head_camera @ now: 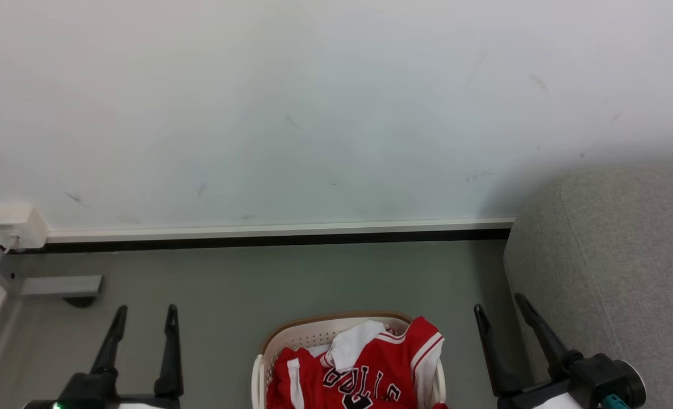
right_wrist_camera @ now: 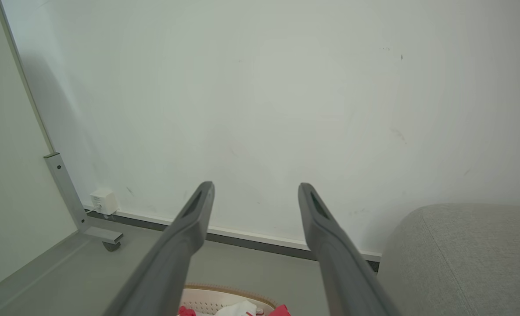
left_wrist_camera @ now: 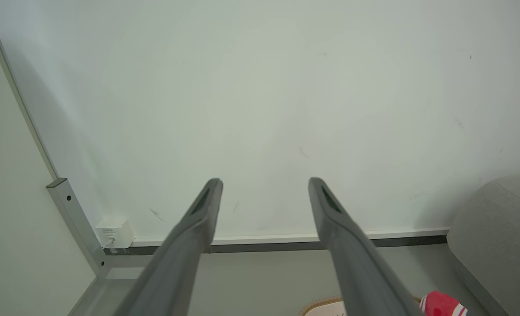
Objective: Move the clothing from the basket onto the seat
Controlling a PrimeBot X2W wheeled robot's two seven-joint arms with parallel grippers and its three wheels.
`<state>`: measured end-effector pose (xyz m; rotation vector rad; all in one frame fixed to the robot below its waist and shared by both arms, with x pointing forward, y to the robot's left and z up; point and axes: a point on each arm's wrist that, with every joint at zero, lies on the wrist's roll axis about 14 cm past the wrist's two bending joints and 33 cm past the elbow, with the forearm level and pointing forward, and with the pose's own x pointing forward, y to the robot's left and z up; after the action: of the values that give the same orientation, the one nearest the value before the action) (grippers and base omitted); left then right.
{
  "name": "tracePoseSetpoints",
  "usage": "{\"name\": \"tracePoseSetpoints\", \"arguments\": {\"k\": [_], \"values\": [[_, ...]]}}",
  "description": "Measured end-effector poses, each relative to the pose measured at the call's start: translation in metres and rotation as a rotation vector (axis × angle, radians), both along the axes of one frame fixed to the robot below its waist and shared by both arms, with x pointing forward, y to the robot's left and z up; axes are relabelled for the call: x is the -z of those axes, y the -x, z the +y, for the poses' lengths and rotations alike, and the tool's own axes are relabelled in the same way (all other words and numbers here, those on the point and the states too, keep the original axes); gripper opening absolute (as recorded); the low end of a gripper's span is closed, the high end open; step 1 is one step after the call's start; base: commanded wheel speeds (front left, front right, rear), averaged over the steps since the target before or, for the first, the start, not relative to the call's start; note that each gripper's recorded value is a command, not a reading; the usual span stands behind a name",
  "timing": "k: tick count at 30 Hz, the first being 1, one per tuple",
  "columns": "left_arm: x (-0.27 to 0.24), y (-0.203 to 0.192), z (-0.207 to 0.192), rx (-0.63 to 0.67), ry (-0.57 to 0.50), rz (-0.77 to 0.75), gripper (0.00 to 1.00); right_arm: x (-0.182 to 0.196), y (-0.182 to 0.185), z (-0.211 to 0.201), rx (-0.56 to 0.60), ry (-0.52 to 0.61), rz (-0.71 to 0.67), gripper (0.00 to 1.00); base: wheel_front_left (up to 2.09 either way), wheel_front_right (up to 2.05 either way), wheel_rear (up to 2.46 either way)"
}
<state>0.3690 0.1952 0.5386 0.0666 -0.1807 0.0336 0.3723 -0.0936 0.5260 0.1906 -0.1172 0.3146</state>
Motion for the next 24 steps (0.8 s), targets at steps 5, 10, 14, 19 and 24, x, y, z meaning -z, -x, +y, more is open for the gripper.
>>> {"name": "tracePoseSetpoints", "arguments": {"k": [5,10,14,19,24], "values": [[0.001,-0.001,-0.001,0.003,0.004,0.004,1.00,0.000,0.000,0.000,0.001,0.000,0.001,1.00,0.00,0.00,0.00],[0.004,-0.003,-0.004,0.017,0.008,0.012,1.00,0.000,0.000,-0.001,0.002,0.000,0.000,1.00,0.00,0.00,0.00],[0.008,-0.006,-0.008,0.034,0.011,0.024,1.00,-0.004,-0.004,-0.005,0.015,-0.004,-0.010,1.00,0.00,0.00,0.00],[0.019,-0.014,-0.020,0.083,0.031,0.058,1.00,-0.003,-0.009,-0.018,0.055,-0.014,-0.007,1.00,0.00,0.00,0.00],[0.033,-0.035,-0.035,0.141,0.053,0.096,1.00,-0.008,-0.025,-0.031,0.092,-0.039,-0.020,1.00,0.00,0.00,0.00]]}}
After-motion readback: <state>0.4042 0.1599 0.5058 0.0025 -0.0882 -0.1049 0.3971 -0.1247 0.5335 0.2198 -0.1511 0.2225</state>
